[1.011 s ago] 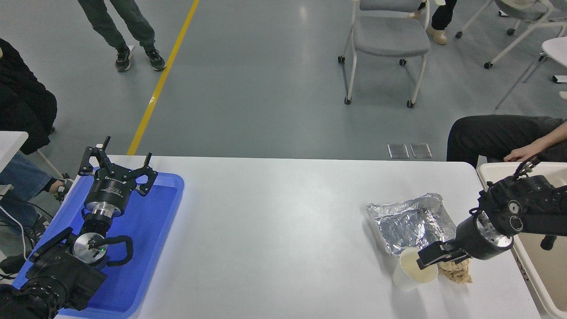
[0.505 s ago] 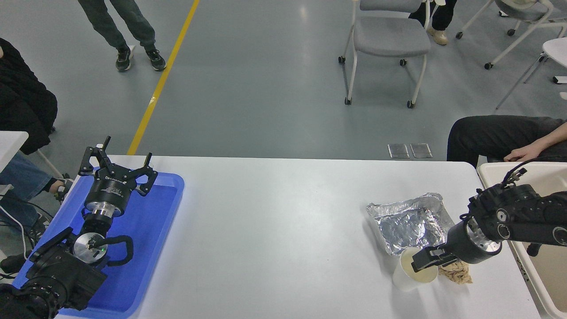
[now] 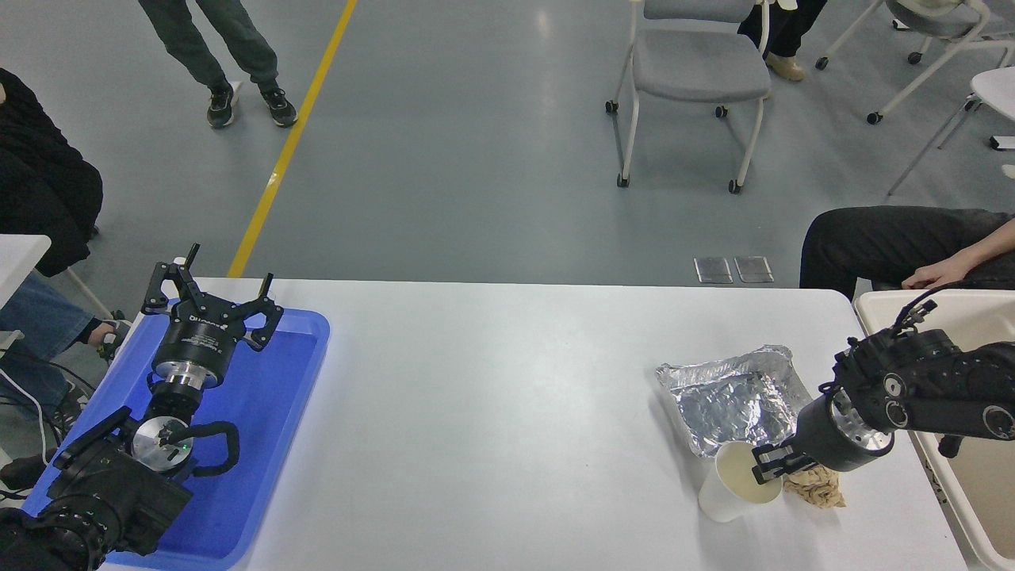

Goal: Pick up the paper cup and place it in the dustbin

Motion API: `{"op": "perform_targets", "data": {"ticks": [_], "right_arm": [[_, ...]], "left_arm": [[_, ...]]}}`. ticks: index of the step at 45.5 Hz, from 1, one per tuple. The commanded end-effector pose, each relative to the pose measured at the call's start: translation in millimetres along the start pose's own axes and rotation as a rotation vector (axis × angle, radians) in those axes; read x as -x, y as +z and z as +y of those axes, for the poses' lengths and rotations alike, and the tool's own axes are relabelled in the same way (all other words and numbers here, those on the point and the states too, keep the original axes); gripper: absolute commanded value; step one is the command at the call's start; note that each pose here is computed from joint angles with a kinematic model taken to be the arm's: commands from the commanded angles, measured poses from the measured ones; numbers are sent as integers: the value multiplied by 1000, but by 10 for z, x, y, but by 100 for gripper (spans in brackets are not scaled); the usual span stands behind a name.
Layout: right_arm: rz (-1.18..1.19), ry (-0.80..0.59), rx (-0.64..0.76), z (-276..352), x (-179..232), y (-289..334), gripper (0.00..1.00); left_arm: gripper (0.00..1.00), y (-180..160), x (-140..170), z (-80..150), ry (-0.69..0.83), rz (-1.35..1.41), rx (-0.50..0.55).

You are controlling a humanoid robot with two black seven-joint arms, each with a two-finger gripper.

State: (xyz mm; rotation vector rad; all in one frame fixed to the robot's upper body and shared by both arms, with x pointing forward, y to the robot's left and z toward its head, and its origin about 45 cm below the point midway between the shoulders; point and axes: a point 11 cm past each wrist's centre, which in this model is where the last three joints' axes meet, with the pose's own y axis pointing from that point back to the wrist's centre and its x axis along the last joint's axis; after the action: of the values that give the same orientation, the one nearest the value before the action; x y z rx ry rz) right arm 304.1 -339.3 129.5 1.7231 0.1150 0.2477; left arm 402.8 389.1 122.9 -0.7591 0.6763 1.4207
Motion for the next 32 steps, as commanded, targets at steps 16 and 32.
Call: {"op": "perform_targets", "data": {"ticks": [16,32], "right_arm": [[14,43,66,1366,-267,-131,0],[79,111,225,2763,-525,-510,0]], "left_arm": [[100,-1,0,0,0,0,0],[100,14,-4,3,-1,-3,-2]]}}
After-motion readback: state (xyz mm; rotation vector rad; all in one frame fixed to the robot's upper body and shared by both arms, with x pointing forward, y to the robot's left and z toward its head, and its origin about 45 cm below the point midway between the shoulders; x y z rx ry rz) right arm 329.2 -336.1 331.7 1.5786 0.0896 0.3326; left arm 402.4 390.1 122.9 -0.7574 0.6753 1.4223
